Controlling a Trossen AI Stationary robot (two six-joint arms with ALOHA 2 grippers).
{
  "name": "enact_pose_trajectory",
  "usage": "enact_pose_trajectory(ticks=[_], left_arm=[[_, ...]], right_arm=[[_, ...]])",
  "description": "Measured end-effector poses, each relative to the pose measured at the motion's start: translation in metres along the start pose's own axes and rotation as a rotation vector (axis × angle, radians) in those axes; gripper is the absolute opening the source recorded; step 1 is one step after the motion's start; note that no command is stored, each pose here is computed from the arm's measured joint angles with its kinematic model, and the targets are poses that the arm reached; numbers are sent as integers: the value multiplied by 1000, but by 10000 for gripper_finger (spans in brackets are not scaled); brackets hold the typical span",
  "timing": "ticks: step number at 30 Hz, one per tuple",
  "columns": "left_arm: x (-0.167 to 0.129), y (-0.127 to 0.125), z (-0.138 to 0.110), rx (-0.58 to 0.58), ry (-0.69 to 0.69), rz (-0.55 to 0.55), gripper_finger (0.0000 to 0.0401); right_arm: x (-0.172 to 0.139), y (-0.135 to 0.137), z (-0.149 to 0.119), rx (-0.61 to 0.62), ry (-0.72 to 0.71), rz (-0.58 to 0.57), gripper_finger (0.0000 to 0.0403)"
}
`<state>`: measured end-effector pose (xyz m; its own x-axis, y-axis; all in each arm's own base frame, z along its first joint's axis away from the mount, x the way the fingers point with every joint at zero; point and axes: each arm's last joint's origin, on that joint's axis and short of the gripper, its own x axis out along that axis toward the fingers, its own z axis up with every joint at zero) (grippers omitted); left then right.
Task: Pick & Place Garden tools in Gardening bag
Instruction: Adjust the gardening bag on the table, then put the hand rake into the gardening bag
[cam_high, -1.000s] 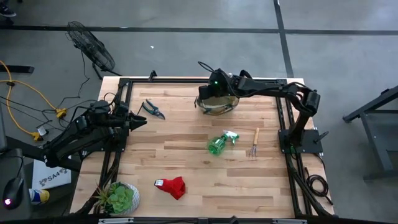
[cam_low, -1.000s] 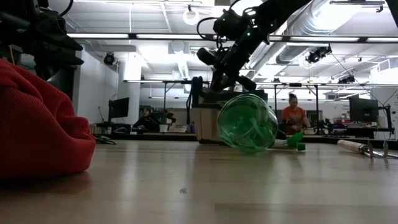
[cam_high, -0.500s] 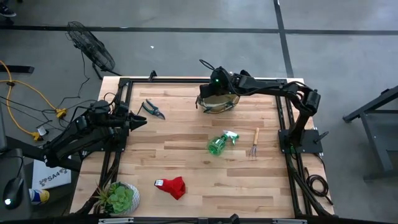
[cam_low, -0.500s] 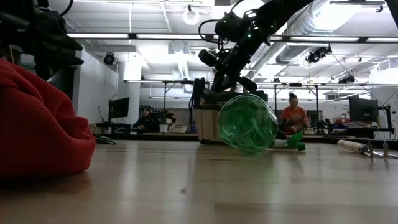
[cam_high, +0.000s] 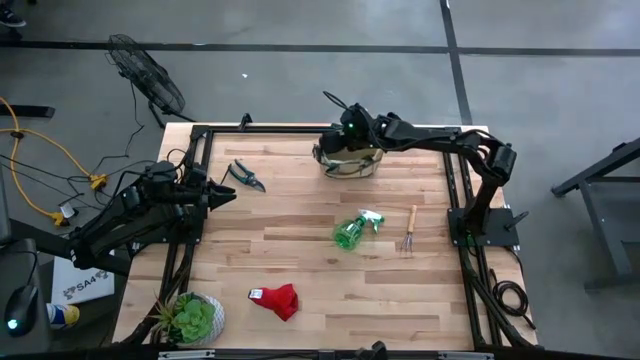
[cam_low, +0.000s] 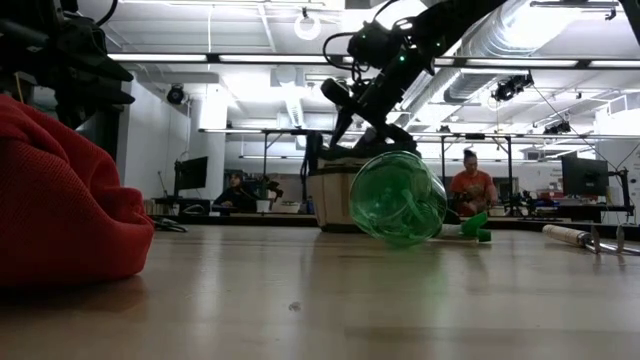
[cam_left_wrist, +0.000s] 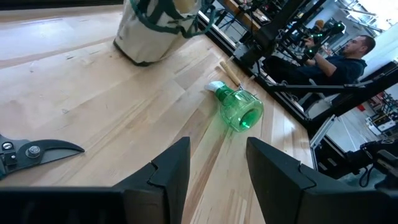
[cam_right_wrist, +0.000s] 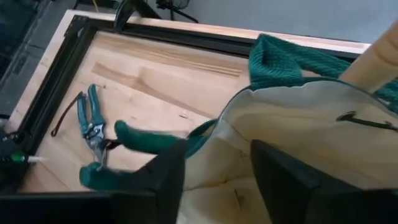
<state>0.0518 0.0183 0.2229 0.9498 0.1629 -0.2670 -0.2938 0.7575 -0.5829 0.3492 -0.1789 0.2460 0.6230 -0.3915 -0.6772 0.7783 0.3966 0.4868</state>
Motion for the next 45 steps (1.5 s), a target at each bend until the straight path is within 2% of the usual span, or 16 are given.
enact_pose_trajectory(ticks=[4, 8, 20, 24, 28, 31, 36, 40, 45], left_arm=[[0, 0, 0, 0, 0, 0, 154], [0, 0, 0, 0, 0, 0, 154], [0, 0, 0, 0, 0, 0, 155], [0, 0, 0, 0, 0, 0, 154], [0, 0, 0, 0, 0, 0, 154], [0, 0, 0, 0, 0, 0, 154], [0, 0, 0, 0, 0, 0, 154], [0, 0, 0, 0, 0, 0, 155], [0, 0, 0, 0, 0, -1, 154]], right_arm=[[0, -2, 2, 33, 3, 4, 211], [0, -2, 3, 42, 22, 38, 230], [-30, 10, 9, -13, 12, 133, 235], [-52, 24, 1, -162, 55, 230, 235], [-77, 30, -12, -409, 79, 299, 235], [-98, 25, -28, -568, 73, 346, 235], [-127, 7, -59, -688, 54, 388, 235], [-145, -13, -79, -677, 49, 388, 235], [-159, -34, -101, -420, 117, 375, 235]])
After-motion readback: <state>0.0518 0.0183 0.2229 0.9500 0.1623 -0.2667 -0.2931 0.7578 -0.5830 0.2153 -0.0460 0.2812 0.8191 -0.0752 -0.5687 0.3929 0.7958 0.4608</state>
